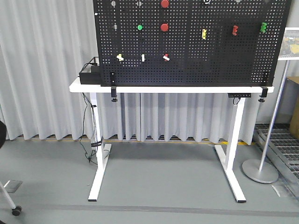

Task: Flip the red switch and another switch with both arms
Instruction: 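Drive the base forward toward the black pegboard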

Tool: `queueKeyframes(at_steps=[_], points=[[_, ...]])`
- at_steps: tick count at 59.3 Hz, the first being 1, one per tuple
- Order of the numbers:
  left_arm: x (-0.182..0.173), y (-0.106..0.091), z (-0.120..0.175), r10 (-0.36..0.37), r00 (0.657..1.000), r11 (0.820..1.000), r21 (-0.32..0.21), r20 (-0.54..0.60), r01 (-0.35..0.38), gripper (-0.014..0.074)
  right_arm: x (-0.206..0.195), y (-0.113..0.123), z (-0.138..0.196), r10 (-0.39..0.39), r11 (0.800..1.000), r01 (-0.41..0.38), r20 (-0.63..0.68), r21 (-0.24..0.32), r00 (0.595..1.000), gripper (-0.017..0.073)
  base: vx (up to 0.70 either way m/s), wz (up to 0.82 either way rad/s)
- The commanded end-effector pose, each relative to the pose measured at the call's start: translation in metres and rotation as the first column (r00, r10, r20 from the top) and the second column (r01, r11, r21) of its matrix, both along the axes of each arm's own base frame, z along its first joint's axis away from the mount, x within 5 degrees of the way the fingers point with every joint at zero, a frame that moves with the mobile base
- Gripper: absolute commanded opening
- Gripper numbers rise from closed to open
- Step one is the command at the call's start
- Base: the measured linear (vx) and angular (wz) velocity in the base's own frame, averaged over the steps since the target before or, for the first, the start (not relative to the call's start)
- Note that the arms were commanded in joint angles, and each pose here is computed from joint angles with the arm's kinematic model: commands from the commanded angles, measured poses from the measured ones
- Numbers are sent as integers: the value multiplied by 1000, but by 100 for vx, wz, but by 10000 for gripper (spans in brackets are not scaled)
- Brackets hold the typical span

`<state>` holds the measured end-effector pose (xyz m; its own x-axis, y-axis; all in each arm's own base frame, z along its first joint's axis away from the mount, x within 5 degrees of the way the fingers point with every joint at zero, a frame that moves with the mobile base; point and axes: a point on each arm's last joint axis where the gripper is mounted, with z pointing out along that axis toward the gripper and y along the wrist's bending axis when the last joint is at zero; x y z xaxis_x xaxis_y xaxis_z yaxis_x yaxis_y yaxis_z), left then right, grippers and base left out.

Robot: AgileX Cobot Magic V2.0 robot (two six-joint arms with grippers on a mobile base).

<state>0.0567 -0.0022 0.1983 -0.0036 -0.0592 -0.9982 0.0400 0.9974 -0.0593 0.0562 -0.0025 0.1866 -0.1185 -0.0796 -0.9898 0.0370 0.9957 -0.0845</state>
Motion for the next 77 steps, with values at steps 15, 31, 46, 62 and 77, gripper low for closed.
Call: queueKeyframes(at_steps=[15, 31, 46, 62, 77], points=[[0, 0, 2, -4, 997, 1000, -17, 75, 6, 2, 0, 0, 6, 0, 1000, 1, 87, -8, 996, -6, 0, -1], [0, 0, 2, -4, 997, 1000, -17, 75, 6, 2, 0, 0, 6, 0, 1000, 1, 87, -8, 996, -6, 0, 0], [0, 0, 2, -4, 997, 1000, -17, 75, 6, 2, 0, 0, 6, 0, 1000, 1, 87, -8, 996, -6, 2, 0], [0, 0, 2, -4, 997, 1000, -17, 75, 6, 2, 0, 0, 6, 0, 1000, 1, 89, -8, 996, -6, 11, 0], [0, 0, 2, -4, 997, 1000, -17, 75, 6, 2, 0, 0, 6, 0, 1000, 1, 89, -8, 996, -6, 23, 6]])
